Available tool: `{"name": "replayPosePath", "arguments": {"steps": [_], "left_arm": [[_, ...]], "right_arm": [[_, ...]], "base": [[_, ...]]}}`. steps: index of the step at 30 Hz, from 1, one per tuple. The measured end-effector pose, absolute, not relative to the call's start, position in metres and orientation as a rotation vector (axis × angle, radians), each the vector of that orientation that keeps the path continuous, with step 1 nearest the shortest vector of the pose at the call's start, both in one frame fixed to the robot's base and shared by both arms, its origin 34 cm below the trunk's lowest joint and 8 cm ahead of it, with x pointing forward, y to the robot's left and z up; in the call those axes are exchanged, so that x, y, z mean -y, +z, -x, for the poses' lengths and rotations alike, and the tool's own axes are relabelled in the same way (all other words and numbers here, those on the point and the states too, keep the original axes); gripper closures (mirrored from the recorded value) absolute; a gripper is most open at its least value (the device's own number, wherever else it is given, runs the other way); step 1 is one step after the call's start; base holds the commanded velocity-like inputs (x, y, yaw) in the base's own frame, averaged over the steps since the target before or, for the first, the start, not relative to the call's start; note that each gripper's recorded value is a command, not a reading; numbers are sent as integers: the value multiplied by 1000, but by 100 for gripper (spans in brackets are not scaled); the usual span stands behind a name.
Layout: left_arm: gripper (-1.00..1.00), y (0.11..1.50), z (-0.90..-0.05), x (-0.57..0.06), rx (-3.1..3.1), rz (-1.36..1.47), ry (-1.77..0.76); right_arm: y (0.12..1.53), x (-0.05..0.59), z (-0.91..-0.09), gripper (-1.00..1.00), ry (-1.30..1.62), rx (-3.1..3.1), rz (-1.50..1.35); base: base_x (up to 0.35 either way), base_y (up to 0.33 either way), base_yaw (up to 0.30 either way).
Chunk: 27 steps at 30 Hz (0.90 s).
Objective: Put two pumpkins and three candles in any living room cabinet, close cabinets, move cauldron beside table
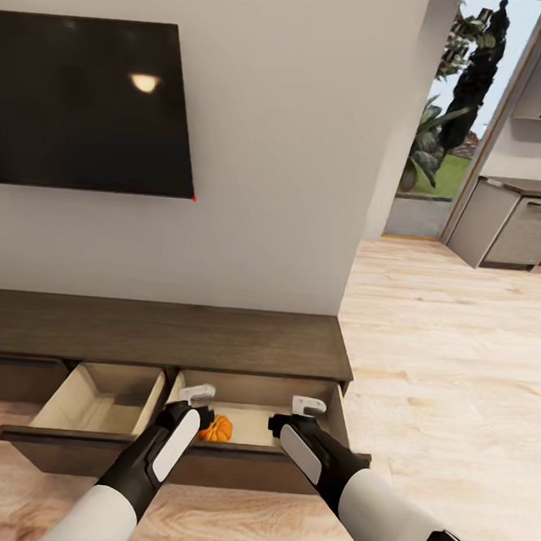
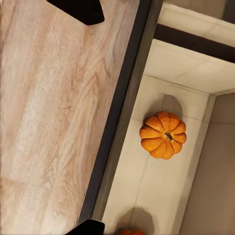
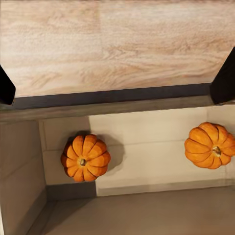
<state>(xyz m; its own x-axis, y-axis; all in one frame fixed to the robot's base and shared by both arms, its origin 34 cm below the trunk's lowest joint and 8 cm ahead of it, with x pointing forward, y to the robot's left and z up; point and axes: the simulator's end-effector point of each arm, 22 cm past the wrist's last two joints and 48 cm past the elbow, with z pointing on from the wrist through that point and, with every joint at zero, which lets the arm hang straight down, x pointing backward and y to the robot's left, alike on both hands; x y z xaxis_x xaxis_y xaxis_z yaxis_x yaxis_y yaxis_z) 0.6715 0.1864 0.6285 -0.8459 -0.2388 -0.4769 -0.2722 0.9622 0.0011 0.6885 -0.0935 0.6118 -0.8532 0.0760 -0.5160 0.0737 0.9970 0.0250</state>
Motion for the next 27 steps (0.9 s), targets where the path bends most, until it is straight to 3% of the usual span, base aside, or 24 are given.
{"name": "replayPosePath", "arguments": {"steps": [27], "left_arm": [[-100, 659, -673, -184, -2623, 355, 94]], "right_arm": [[643, 94, -690, -100, 6, -2598, -106]], "base": [[-277, 55, 0]]}}
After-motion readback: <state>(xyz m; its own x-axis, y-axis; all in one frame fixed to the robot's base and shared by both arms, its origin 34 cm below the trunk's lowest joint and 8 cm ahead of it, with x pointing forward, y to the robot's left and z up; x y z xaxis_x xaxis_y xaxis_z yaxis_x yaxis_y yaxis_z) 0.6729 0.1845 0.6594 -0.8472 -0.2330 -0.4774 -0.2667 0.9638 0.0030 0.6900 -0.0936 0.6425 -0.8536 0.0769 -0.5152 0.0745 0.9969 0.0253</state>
